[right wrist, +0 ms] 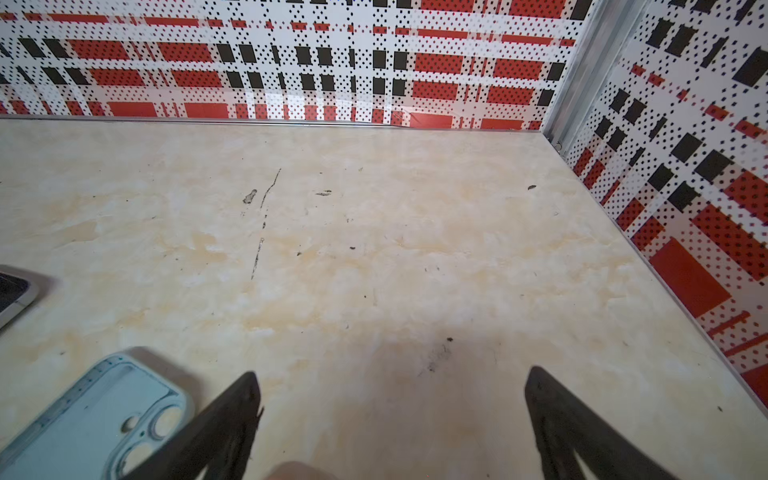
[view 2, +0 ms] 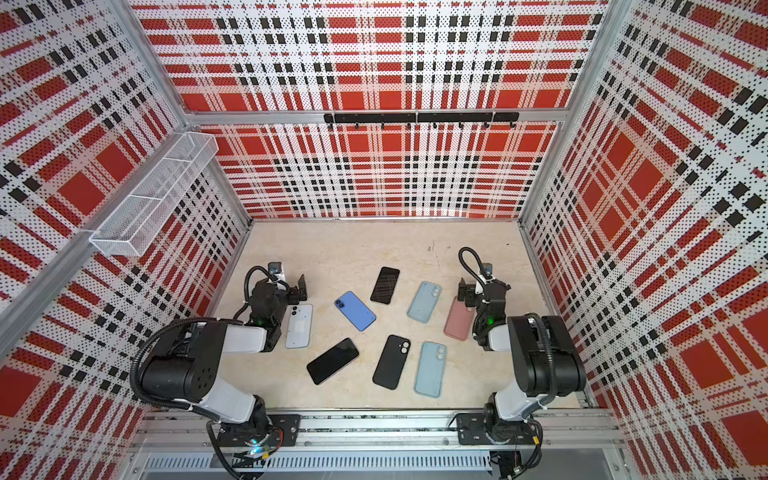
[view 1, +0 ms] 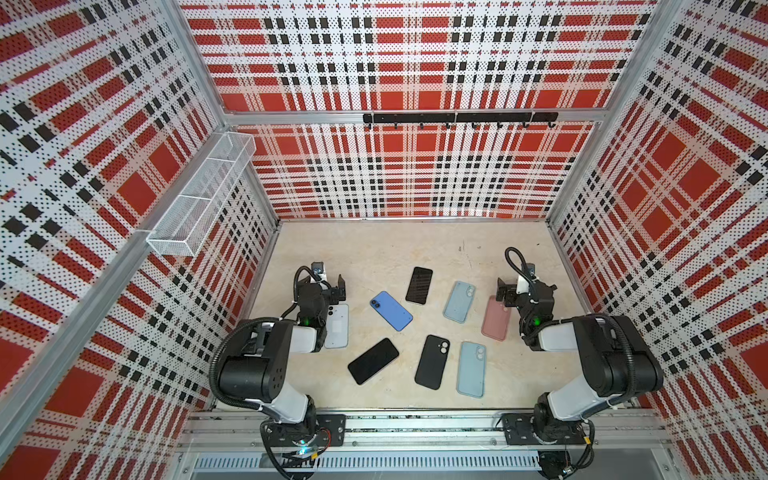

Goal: Put the phone into the phone case
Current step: 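Raise both arms up from the rest pose above the table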

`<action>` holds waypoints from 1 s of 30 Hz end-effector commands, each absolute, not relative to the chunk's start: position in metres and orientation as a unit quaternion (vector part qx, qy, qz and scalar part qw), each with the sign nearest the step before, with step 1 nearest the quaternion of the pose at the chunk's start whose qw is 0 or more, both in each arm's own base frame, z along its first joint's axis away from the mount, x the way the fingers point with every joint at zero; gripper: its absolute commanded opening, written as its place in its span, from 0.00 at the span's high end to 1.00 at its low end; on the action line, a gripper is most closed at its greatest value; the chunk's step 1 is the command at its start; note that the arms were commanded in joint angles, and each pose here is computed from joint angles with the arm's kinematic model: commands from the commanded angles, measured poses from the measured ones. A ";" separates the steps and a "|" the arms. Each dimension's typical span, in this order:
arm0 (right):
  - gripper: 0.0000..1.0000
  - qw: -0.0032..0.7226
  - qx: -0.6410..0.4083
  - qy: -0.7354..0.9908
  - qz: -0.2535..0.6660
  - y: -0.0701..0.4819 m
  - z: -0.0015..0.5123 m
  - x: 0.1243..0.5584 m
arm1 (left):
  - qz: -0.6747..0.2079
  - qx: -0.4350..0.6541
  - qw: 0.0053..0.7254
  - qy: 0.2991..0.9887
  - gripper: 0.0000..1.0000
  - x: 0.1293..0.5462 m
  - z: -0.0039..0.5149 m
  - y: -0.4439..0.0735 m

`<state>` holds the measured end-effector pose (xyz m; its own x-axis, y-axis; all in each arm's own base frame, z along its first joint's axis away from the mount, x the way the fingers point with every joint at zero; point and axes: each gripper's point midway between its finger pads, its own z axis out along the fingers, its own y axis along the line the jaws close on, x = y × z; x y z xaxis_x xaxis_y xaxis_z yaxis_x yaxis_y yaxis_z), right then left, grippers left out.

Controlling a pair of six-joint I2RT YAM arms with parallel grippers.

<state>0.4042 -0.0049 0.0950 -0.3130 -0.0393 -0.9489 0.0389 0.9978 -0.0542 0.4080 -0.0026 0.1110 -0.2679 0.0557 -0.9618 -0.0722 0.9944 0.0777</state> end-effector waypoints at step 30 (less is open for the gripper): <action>0.00 0.655 0.034 0.755 -0.004 -0.005 0.229 0.384 | 0.124 -0.109 0.661 0.732 0.01 0.375 0.215 0.026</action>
<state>0.3879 -0.0090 0.1760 -0.2011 -0.0111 -0.9795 0.0721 0.9971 -0.0260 0.3801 0.0155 0.1668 -0.1727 0.0381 -0.9842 -0.2276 0.9707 0.0775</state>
